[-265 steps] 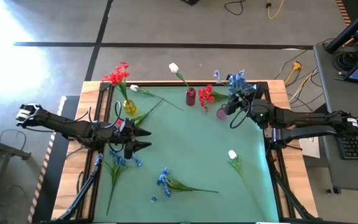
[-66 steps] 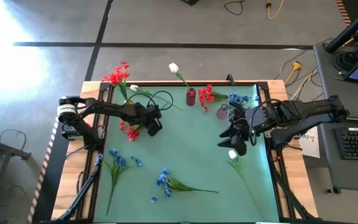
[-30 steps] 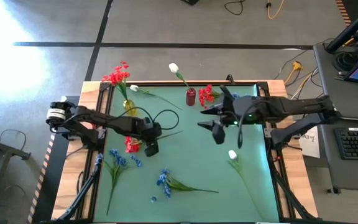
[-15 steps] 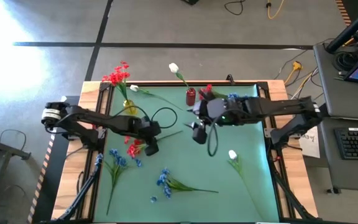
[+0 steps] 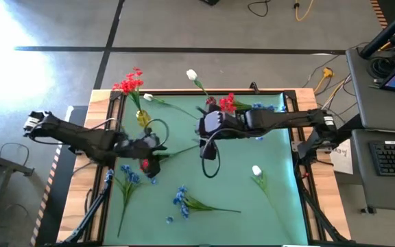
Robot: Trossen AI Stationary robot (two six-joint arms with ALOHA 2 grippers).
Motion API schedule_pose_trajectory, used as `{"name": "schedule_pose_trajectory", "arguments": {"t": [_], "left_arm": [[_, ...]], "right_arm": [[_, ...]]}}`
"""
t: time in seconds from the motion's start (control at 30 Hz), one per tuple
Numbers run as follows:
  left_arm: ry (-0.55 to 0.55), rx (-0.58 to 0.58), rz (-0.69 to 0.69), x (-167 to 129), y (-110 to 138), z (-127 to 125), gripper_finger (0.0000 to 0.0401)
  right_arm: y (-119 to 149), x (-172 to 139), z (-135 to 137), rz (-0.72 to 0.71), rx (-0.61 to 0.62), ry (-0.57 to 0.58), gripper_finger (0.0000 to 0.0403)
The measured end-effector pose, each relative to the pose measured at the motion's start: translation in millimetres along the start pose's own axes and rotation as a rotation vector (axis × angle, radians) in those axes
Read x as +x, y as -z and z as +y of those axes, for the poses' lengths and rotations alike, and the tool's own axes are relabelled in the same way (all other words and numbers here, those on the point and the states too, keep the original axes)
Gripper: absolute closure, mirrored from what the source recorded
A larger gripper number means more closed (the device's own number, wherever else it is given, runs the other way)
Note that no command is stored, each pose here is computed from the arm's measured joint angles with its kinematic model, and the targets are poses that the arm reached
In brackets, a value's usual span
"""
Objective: Sort flowers into vase by color
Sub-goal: Put the left red flower into the yellow vase
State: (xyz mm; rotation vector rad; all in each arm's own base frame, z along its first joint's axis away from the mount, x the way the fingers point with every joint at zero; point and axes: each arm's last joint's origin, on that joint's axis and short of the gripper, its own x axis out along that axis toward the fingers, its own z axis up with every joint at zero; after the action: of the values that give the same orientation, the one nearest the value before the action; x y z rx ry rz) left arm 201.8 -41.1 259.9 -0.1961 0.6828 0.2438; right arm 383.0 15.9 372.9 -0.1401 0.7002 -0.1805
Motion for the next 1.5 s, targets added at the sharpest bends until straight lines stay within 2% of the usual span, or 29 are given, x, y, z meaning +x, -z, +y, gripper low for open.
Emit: {"name": "schedule_pose_trajectory", "arguments": {"t": [0.3, 0.43, 0.67, 0.9, 1.17, 1.4, 1.5], "left_arm": [[0.058, 0.018, -0.143, -39.8, 5.4, -13.6, 0.0262], [0.031, 0.015, -0.194, -48.0, 4.6, -11.2, 0.0262], [0.007, -0.013, -0.251, -58.4, 2.6, -4.5, 0.0261], [0.008, -0.029, -0.282, -67.2, 2.0, 1.1, 0.0261], [-0.108, -0.047, -0.348, -72.5, 1.0, 7.9, 0.0262], [-0.116, -0.047, -0.351, -72.6, 0.9, 8.3, 0.0262], [-0.113, -0.053, -0.357, -74.8, 0.9, 9.6, 0.0262]], "right_arm": [[5.4, 25.4, 8.1, 0.041, -0.093, -0.044, 0.0154], [7.0, 41.5, 13.9, 0.037, -0.136, -0.096, 0.0154], [15.6, 79.6, 25.0, 0.061, -0.213, -0.124, 0.0154], [22.3, 108.3, 32.2, 0.057, -0.211, -0.144, 0.0154], [35.6, 148.5, 37.4, 0.058, -0.251, -0.137, 0.0154], [49.7, 182.2, 39.4, 0.056, -0.276, -0.133, 0.0154], [60.6, 200.6, 38.0, 0.068, -0.259, -0.176, 0.0154]]}}
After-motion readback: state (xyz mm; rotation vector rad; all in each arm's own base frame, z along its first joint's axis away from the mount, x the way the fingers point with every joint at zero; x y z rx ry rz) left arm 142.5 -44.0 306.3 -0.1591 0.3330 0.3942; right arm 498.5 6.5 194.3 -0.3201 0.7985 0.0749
